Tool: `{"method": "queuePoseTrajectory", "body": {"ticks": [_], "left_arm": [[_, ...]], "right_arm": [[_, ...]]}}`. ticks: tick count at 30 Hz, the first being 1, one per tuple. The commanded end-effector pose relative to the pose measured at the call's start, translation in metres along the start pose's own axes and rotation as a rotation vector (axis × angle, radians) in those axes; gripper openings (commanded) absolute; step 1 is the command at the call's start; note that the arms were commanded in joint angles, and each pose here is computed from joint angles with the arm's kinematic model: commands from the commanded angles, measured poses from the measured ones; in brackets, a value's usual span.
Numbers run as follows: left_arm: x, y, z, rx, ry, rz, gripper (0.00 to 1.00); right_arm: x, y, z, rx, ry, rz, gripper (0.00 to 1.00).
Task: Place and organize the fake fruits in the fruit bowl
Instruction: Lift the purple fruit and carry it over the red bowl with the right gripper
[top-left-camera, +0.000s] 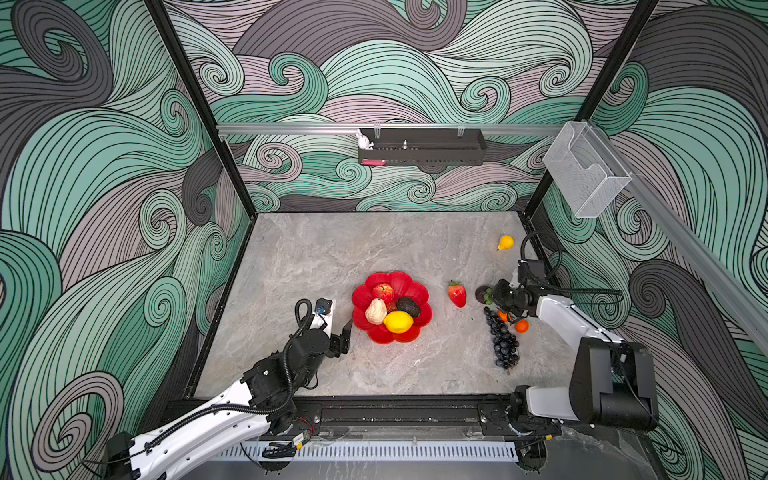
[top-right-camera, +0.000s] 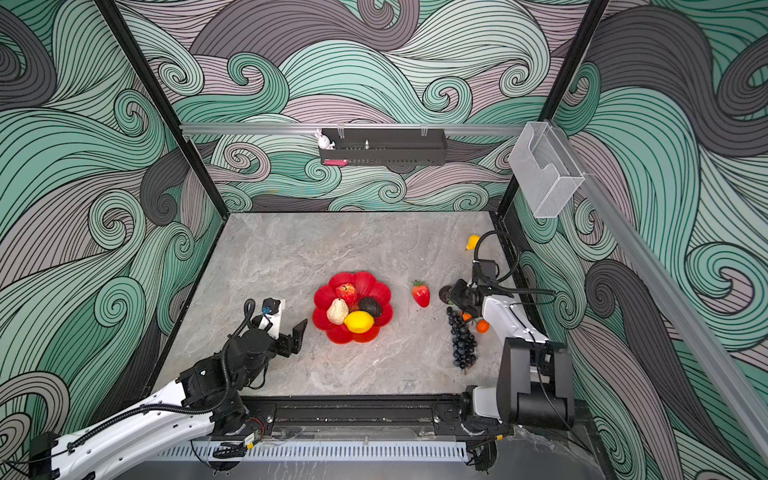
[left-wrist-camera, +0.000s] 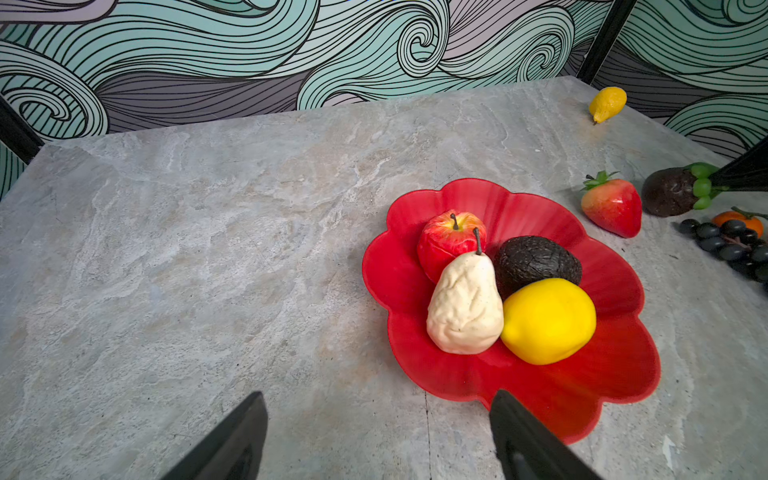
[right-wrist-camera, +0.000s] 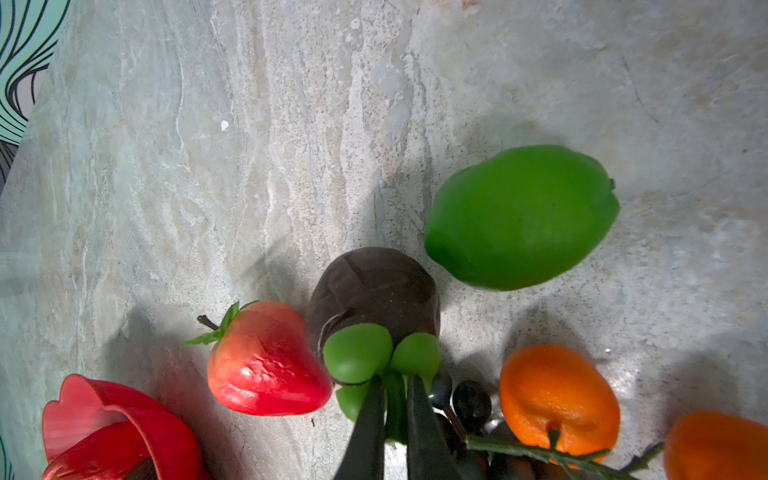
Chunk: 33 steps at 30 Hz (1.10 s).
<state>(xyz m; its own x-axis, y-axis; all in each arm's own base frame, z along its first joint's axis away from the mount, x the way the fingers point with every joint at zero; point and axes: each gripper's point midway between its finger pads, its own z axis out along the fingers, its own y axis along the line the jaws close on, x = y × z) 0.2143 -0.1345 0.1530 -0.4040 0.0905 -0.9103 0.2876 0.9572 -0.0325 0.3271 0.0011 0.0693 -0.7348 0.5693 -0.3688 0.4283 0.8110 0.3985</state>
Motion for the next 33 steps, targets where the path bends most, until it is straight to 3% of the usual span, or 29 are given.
{"method": "queuePoseTrajectory", "body": {"ticks": [1,8,20,33], "left_arm": [[-0.005,-0.002,0.002,0.005,-0.012,-0.004,0.86],[-0.004,-0.005,0.004,0.013,-0.003,0.005,0.86],[-0.007,0.002,-0.001,-0.005,-0.028,-0.009,0.86],[-0.008,0.003,-0.002,-0.007,-0.029,-0.009,0.86]], "right_arm": [[0.001,0.006,-0.008,-0.019,-0.005,-0.025,0.06],[0.010,0.027,-0.031,-0.053,0.020,-0.135,0.04],[0.042,0.108,-0.071,-0.079,0.069,-0.549,0.04],[0.073,0.196,-0.065,-0.067,0.129,-0.924,0.04]]}}
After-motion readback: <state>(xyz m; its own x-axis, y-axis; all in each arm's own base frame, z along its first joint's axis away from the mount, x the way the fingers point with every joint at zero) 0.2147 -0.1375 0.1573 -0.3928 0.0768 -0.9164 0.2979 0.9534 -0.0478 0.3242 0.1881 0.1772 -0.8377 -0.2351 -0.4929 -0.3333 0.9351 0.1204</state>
